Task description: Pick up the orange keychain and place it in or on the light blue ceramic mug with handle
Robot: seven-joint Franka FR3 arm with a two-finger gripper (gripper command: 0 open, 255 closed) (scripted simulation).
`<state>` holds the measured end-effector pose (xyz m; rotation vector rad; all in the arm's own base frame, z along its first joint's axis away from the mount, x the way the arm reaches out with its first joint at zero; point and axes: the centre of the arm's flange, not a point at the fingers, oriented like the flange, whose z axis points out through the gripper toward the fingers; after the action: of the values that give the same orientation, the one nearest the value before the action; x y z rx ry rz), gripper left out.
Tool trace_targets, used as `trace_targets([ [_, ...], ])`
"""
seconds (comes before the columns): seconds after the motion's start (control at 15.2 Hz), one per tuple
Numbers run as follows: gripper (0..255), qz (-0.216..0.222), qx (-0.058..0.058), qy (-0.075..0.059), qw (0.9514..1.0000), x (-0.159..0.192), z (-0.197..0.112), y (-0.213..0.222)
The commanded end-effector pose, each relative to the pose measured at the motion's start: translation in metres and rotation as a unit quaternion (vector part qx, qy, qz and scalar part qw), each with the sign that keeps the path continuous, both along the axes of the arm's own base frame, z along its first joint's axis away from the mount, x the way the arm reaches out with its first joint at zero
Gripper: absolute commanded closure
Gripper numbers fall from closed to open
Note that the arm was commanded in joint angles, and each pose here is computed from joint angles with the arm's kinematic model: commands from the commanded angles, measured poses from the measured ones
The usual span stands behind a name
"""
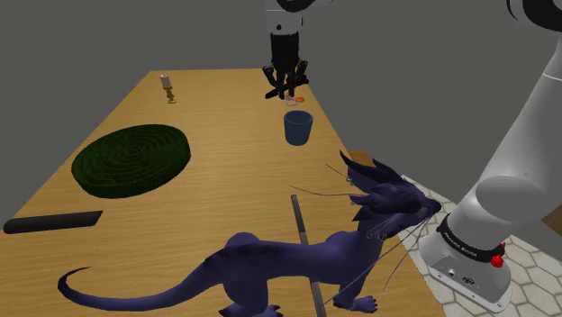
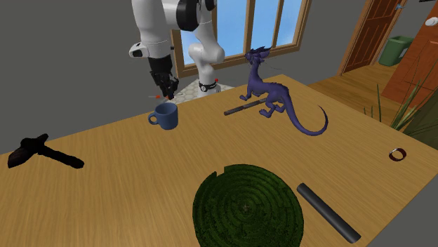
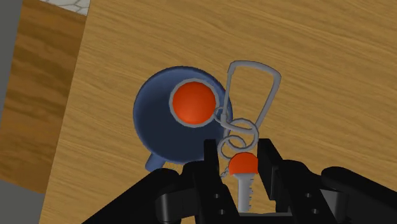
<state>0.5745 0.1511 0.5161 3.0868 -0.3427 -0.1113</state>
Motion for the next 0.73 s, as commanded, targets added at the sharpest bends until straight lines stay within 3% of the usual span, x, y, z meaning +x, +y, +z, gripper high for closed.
trace_targets([
  [0.0, 255, 0.001, 0.0, 0.0, 1.0, 0.0, 0.001, -0.027],
  [0.66, 255, 0.001, 0.0, 0.0, 1.0, 0.003, -0.04, -0.042],
])
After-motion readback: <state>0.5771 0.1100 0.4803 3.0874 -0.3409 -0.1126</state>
